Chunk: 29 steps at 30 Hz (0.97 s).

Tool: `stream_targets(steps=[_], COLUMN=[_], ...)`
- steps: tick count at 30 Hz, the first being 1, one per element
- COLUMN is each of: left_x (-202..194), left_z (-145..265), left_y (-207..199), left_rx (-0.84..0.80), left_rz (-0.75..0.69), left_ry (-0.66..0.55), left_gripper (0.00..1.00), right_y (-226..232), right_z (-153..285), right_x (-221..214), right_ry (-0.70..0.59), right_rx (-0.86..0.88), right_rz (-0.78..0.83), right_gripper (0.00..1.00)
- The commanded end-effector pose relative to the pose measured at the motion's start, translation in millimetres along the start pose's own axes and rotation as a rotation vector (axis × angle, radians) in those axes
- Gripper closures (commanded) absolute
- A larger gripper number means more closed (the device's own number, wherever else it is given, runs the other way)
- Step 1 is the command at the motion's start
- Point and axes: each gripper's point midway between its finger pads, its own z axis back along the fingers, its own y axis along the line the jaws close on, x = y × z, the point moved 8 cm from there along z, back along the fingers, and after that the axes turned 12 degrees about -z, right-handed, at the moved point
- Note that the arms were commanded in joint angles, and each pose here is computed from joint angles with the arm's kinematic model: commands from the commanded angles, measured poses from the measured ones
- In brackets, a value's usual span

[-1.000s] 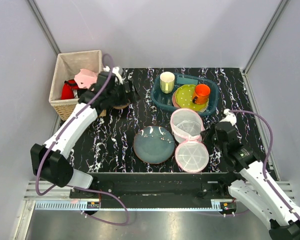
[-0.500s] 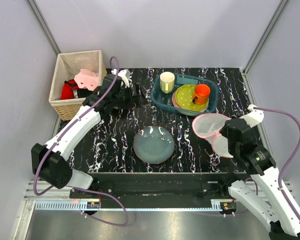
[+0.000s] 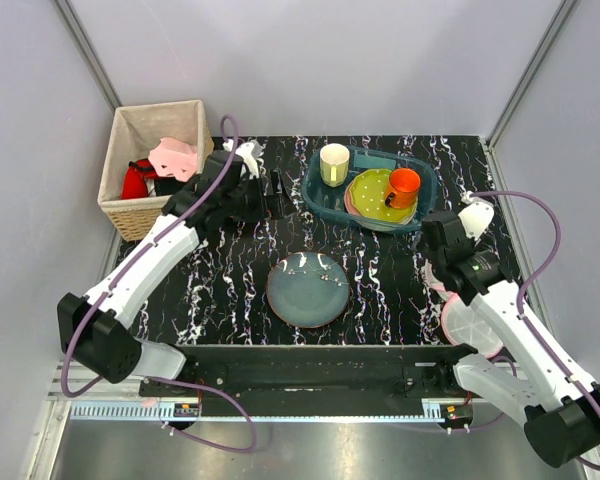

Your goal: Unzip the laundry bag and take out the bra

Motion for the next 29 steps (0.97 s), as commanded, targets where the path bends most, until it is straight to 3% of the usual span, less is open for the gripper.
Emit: stream_targets(steps=[1,14,29], left_x=[9.9,-24.4,-54.7], left_z=[25.2,22.3,37.2], left_y=[-6.1,14.6,30.0], left_rx=[0.003,0.114,0.205], left_rz=[-0.050,-0.059,-0.066], left_ry=[-0.086,-0.010,-0.001], left_gripper=[0.01,0.01,0.01], right_y=[19.0,36.3,33.8], right_z=[12.9,-4.8,-12.0], right_x=[22.1,0.3,-15.5], right_ry=[-0.029,0.105,0.154], right_rx=[0.116,0.139,0.150], right_rz=[-0.087,-0.022,0.002], right_gripper=[0.00,0.00,0.00])
